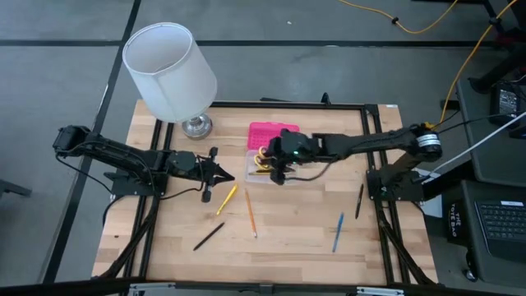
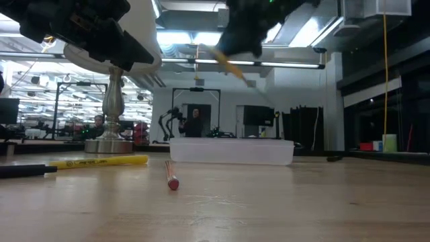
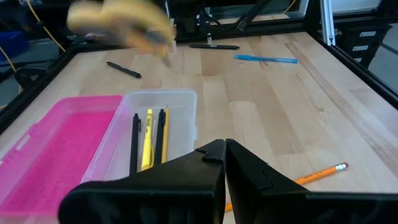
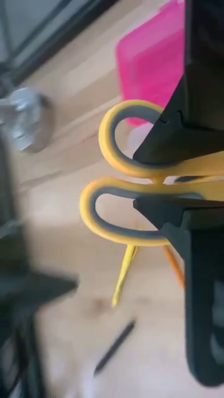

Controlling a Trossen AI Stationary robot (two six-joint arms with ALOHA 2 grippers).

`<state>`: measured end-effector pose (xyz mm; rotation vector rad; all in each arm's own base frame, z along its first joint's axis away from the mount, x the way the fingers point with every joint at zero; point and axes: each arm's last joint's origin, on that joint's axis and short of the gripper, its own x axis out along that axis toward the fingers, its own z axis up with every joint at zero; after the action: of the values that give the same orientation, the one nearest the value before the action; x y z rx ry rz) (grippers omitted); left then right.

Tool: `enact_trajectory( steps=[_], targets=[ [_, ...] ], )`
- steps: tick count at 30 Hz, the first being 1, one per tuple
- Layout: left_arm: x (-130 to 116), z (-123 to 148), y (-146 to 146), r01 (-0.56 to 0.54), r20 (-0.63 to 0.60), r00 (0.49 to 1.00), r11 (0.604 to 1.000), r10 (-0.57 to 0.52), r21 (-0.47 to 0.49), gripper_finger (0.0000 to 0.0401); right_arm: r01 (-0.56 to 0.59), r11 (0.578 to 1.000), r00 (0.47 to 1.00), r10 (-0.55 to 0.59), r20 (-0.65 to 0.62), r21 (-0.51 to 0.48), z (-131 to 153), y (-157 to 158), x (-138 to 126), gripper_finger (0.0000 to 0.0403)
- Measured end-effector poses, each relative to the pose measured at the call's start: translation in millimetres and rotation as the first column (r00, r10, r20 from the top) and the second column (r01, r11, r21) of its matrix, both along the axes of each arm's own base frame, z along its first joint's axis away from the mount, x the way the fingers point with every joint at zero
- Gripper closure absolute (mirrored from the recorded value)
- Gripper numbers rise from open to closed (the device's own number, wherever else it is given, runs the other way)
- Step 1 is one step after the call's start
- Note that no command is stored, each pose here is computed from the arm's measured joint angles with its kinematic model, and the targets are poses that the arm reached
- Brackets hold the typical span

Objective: Pick & place school supplies into a supply box
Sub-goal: Put the yellow scissor into the pink supply box

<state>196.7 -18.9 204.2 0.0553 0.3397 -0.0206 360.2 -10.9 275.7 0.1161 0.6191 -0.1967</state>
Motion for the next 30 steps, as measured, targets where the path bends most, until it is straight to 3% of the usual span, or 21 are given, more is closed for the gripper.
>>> enact_trajectory(
  steps=[12,24,30],
  targets=[
    [0.0,0.0,0.0,0.000,0.000,1.000,1.000,0.000,0.000,0.0395,0.078,0.996,0.986,-0.070,-0.150,0.048,-54.2,-35.0,24.2,0.0324],
    [0.0,0.1,0.0,0.000,0.001,1.000,1.000,0.000,0.000,0.0395,0.084,0.989,0.976,-0.058,-0.208,0.118,-85.0,-44.7,33.2,0.0324],
    [0.0,0.1,-0.2,0.006,0.001,1.000,1.000,-0.006,-0.002,0.0395,0.063,0.989,0.977,-0.033,-0.209,0.136,-87.0,-43.6,34.1,0.0324]
  ],
)
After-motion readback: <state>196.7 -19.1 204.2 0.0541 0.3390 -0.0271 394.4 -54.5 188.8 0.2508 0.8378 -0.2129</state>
